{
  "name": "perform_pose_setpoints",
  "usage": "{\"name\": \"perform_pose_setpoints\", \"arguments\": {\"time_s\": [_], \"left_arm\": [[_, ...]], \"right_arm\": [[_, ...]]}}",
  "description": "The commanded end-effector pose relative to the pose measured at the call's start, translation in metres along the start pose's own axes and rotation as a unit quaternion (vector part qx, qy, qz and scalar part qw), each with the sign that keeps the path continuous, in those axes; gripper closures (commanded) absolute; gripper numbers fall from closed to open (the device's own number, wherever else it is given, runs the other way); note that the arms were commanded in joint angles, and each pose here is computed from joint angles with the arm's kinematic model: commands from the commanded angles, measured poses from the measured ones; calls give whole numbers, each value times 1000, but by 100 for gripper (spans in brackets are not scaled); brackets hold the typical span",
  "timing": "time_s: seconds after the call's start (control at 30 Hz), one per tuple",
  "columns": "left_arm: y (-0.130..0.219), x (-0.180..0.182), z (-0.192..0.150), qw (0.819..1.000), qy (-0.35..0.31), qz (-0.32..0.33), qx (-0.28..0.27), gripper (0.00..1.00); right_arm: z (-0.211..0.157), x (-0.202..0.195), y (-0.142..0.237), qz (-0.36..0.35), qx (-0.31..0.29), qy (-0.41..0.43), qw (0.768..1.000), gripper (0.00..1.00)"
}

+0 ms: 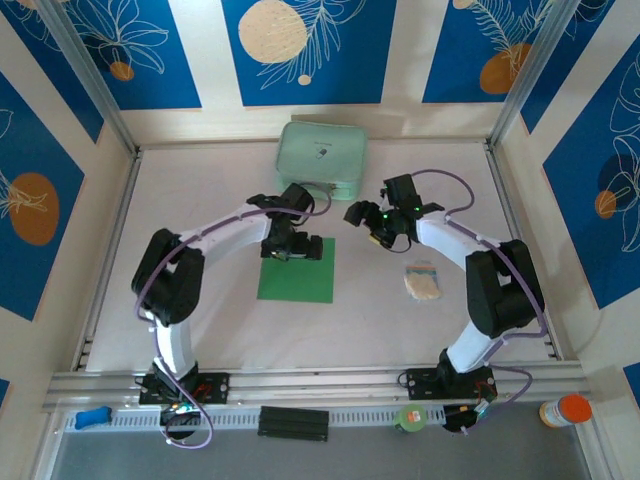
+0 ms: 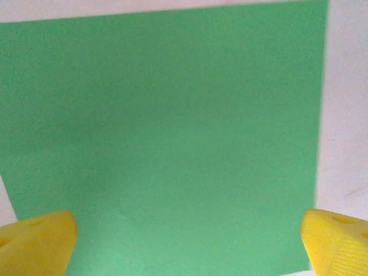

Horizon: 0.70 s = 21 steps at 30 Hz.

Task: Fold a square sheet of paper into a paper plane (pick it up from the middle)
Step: First fold the square sheet of paper in half at the center of the table.

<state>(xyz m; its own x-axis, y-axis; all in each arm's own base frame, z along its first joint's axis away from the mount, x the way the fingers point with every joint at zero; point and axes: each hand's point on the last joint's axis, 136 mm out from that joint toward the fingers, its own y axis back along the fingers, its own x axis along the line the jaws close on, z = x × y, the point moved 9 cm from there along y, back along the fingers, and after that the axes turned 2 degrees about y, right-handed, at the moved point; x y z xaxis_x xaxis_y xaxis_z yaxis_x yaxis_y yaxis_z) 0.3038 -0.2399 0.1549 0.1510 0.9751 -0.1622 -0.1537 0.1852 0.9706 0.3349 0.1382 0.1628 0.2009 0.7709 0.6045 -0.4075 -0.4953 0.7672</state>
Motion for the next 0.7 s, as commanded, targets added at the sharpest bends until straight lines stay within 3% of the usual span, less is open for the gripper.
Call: {"name": "perform_pose_setpoints", "arguments": {"time_s": [0.0, 0.23, 0.67], "left_arm": [[-7, 1, -4, 998, -38, 34, 42, 1], [-27, -11, -1, 994, 22, 77, 70, 9], [-42, -19, -3, 990, 42, 115, 70, 8]], "right_arm": [[-3, -16, 8, -24, -8, -7, 1000, 14], [-3, -26, 8, -35, -5, -22, 999, 14], [-4, -27, 0, -31, 11, -25, 999, 14]]}}
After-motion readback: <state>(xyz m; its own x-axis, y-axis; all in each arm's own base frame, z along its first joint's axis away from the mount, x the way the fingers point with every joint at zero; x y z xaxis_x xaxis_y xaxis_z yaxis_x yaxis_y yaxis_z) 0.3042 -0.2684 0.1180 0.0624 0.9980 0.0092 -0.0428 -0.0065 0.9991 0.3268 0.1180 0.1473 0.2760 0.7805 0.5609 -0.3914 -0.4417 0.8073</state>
